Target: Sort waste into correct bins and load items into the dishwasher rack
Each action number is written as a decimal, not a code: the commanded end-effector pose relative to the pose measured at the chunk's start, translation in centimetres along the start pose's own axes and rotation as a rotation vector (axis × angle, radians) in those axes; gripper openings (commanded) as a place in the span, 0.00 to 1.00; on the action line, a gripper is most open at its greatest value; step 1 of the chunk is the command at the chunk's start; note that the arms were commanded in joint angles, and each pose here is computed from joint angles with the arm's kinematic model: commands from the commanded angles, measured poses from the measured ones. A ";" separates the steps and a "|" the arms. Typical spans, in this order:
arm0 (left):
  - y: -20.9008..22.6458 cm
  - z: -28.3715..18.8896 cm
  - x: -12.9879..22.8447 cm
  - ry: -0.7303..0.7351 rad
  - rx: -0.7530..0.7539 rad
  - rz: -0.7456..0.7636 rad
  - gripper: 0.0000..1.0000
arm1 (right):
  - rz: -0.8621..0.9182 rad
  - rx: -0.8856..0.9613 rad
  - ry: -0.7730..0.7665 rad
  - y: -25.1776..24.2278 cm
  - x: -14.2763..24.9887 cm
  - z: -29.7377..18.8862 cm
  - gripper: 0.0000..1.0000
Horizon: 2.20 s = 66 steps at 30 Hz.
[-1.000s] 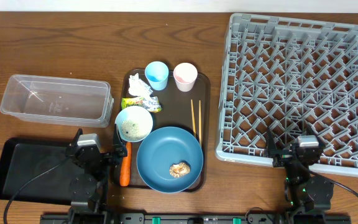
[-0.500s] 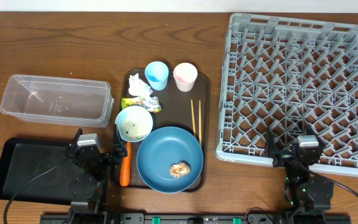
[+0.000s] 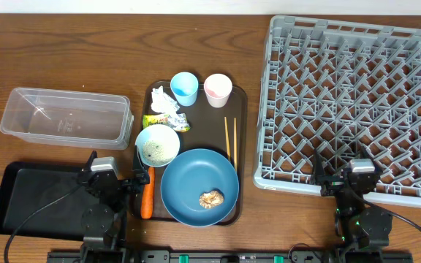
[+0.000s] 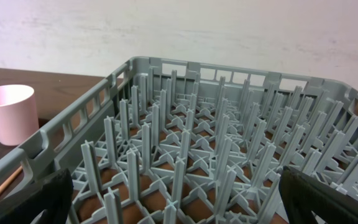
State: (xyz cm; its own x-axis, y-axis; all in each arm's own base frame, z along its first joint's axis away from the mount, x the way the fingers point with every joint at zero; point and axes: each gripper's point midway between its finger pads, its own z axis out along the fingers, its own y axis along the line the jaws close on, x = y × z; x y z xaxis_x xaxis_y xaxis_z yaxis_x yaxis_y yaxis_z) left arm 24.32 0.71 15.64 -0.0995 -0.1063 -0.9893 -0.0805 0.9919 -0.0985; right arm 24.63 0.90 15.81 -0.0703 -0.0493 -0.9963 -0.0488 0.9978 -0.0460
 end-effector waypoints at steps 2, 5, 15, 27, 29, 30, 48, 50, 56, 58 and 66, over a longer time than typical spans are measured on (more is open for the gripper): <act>0.3 0.2 1.7 0.037 -0.011 0.015 0.98 | -0.008 0.018 0.000 -0.5 0.1 0.0 0.99; 0.3 0.2 1.7 0.037 -0.011 0.015 0.98 | -0.008 0.018 0.000 -0.5 0.1 0.0 0.99; 0.3 0.2 1.7 0.037 -0.011 0.015 0.98 | -0.008 0.018 0.001 -0.5 0.1 0.0 0.99; 0.3 0.2 1.7 0.037 -0.011 0.015 0.98 | -0.008 0.017 0.000 -0.5 0.1 0.0 0.99; 0.3 0.2 1.7 0.037 -0.011 0.015 0.98 | -0.008 0.017 0.000 -0.5 0.1 0.0 0.99; 0.3 0.2 1.7 0.037 -0.011 0.015 0.98 | -0.008 0.018 0.000 -0.5 0.1 0.0 0.99; 0.3 0.2 1.7 0.037 -0.011 0.015 0.98 | -0.008 0.018 0.000 -0.5 0.1 0.0 0.99; 0.3 0.2 1.7 0.038 -0.011 0.015 0.98 | -0.008 0.018 0.001 -0.5 0.1 0.0 0.99; 0.3 0.2 1.7 0.037 -0.011 0.015 0.98 | -0.008 0.017 0.000 -0.5 0.1 0.0 0.99; 0.3 0.2 1.7 0.037 -0.011 0.015 0.98 | -0.008 0.018 0.000 -0.5 0.1 0.0 0.99; -0.5 0.2 1.9 0.047 0.034 0.013 0.98 | 0.094 -0.061 -0.011 0.9 -0.2 0.0 0.99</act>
State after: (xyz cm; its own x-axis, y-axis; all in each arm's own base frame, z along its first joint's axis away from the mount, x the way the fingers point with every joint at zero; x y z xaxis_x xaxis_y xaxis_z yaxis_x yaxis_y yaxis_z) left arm 24.32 0.64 15.63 -0.1003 -0.1064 -0.9893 -0.0768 0.9921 -0.0989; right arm 24.61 1.41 15.93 -0.0650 -0.0260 -0.9975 -0.0766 0.9968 -0.0210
